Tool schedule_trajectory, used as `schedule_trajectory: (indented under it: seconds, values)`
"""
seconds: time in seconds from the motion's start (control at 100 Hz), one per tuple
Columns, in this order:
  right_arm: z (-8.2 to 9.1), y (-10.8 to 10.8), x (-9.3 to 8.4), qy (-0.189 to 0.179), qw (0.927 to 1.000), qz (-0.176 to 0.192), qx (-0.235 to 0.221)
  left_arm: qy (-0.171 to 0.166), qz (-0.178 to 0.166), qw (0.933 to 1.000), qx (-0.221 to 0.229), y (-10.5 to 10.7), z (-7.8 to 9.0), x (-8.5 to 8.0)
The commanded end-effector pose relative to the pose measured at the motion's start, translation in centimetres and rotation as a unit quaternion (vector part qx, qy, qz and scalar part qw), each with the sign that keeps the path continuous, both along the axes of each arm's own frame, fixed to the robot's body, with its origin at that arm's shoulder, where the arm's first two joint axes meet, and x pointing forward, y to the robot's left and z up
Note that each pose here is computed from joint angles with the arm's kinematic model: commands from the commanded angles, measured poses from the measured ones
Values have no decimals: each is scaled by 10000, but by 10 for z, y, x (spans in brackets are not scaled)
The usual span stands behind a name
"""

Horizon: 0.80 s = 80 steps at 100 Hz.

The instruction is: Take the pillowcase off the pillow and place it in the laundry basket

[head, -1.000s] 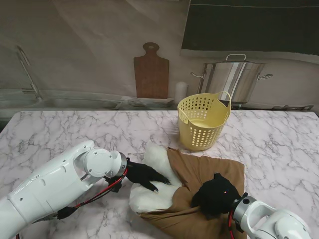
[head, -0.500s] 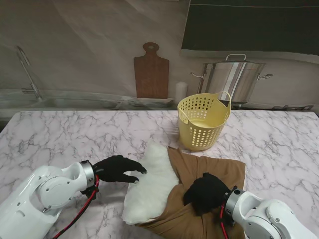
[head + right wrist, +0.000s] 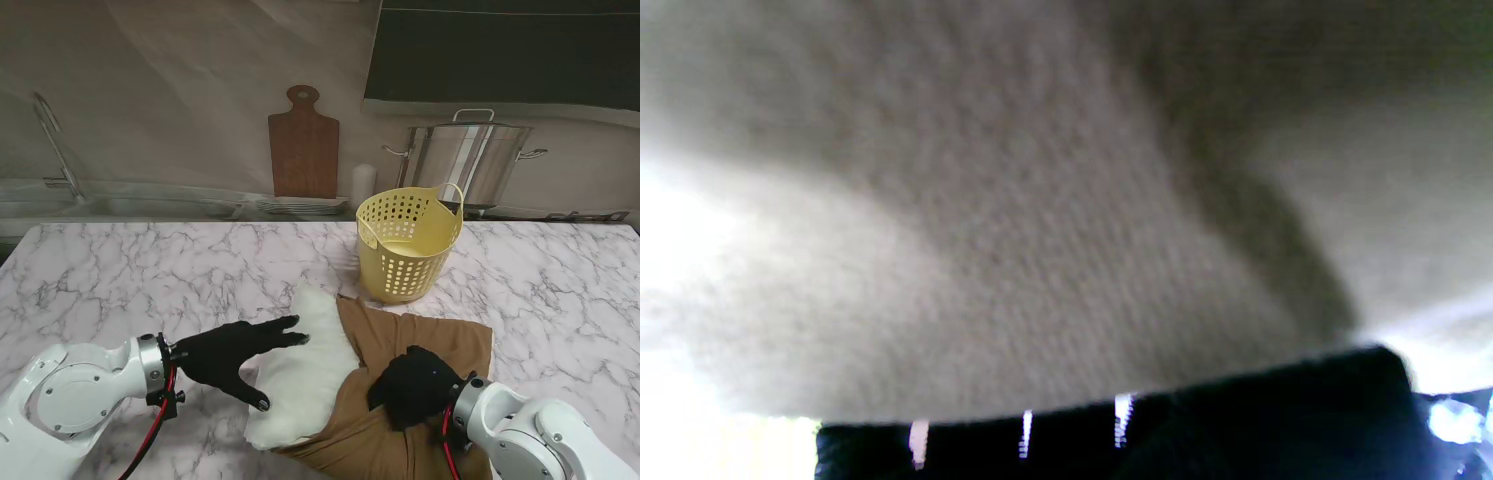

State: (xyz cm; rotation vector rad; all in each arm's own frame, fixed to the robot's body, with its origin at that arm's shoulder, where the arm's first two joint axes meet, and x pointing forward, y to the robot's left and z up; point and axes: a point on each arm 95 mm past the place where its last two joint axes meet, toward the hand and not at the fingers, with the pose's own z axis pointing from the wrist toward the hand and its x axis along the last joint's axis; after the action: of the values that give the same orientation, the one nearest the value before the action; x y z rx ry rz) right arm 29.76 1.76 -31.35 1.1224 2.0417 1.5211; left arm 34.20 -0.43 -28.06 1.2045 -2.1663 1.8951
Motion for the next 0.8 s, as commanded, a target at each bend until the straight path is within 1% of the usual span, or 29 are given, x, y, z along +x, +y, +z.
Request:
schedule_trajectory:
  seconds: [0.0,0.07,0.18,0.31,0.39,0.51,0.57,0.63,0.68,0.74,0.79]
  values:
    - [-14,-6,-3,187,9997,-68,-128,226,-38,9997,47,1,-8,0]
    - [-14,-6,-3,179,9997,-84,-128,336,-64,9994,-16,0,-13,-1]
    - [-15,-8,-2,159,9997,-114,-111,319,-166,9994,-3,-5,-19,-4]
    - [-15,-9,-1,138,9998,-141,-92,239,-421,9984,291,-14,-26,-6]
    - [-16,-9,0,135,9998,-154,-77,118,-485,9972,553,-18,-31,-5]
    - [-16,-8,0,134,9998,-157,-54,80,-514,9964,663,-24,-41,-4]
    - [-17,-8,0,132,9998,-161,-40,121,-482,9974,519,-27,-47,-4]
    - [-17,-8,1,126,9998,-169,-19,47,-432,9983,377,-30,-50,-3]
    - [-17,-8,1,110,9998,-174,28,135,-425,9985,322,-33,-53,-4]
    - [-17,-6,0,88,9997,-174,118,155,-406,9987,255,-37,-56,-2]
    - [-17,-5,-1,90,9995,-176,228,309,-393,9984,273,-40,-59,-1]
